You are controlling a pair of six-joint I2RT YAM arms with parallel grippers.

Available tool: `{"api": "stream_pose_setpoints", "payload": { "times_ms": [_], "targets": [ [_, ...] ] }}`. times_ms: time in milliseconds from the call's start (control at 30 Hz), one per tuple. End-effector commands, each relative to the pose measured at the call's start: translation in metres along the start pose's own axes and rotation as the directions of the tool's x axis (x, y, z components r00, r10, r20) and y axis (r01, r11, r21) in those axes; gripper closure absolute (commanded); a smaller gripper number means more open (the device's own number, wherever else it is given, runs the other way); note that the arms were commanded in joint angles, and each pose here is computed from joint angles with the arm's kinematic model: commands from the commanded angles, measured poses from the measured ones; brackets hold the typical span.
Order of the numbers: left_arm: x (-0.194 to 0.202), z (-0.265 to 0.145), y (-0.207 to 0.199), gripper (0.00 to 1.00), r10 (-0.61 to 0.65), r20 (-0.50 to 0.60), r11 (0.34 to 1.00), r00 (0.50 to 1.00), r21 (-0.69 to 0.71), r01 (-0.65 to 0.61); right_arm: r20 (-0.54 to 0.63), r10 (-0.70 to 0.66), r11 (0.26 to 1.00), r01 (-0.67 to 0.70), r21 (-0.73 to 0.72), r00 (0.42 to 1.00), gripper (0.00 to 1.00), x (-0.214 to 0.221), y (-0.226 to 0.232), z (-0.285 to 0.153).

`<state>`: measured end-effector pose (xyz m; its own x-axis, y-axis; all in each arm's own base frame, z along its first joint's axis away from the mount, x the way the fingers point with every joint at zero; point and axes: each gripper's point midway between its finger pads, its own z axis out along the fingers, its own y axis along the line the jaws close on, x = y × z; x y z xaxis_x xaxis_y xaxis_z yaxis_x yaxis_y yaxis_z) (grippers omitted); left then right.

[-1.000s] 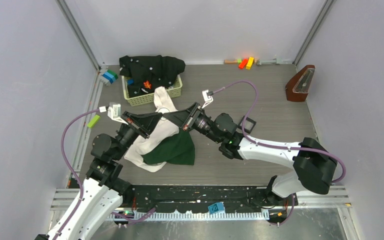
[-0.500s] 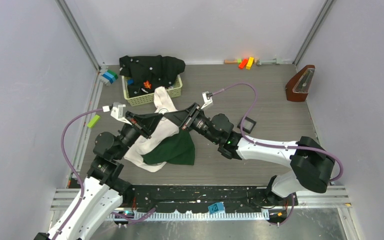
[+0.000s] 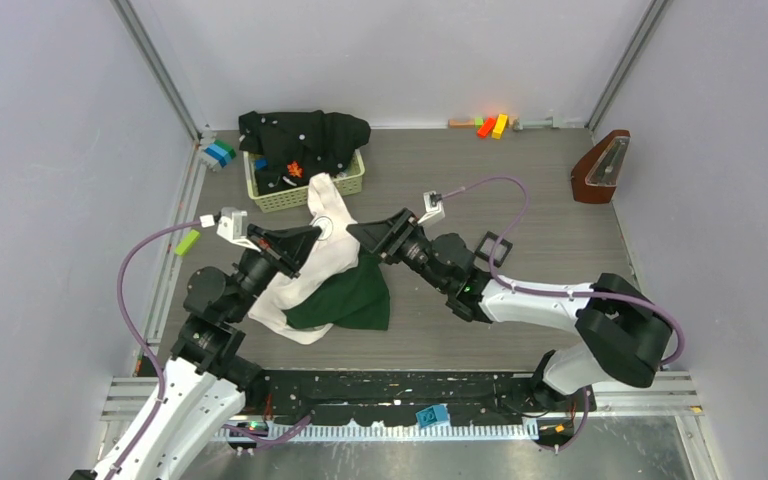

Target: Remove the brooch from the garment

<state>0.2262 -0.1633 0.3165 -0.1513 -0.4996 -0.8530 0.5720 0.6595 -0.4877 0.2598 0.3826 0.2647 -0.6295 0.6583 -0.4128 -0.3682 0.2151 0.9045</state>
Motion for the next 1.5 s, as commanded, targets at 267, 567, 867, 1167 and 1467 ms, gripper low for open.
{"api": "stream_pose_setpoints", "payload": {
  "times_ms": [267,567,867,1167,1467],
  "targets": [
    [0.012,0.012,0.002,1.00,0.076,-0.082,0.997,0.994,0.018,-0.075,-0.108,-0.176,0.978,0.186,0.092,0.978,0.32,-0.041,-0.020,-0.049],
    [0.061,0.029,0.030,1.00,0.186,-0.316,0.978,0.930,-0.033,-0.206,-0.383,-0.281,0.672,0.465,0.577,0.880,0.08,-0.079,-0.101,-0.147],
    [0.124,0.050,0.030,1.00,0.487,-0.582,0.799,0.651,-0.005,-0.602,-0.401,-0.263,0.396,0.477,0.784,0.878,0.00,-0.101,-0.159,-0.199],
    [0.160,0.065,0.038,1.00,0.628,-0.700,0.550,0.340,0.090,-0.830,-0.054,-0.076,0.183,0.067,0.981,0.996,0.00,-0.101,-0.180,-0.223],
    [0.187,0.055,0.066,1.00,0.580,-0.801,0.380,0.150,0.102,-0.919,0.171,-0.039,0.102,-0.166,0.981,0.985,0.00,-0.098,-0.195,-0.213]
  ]
}}
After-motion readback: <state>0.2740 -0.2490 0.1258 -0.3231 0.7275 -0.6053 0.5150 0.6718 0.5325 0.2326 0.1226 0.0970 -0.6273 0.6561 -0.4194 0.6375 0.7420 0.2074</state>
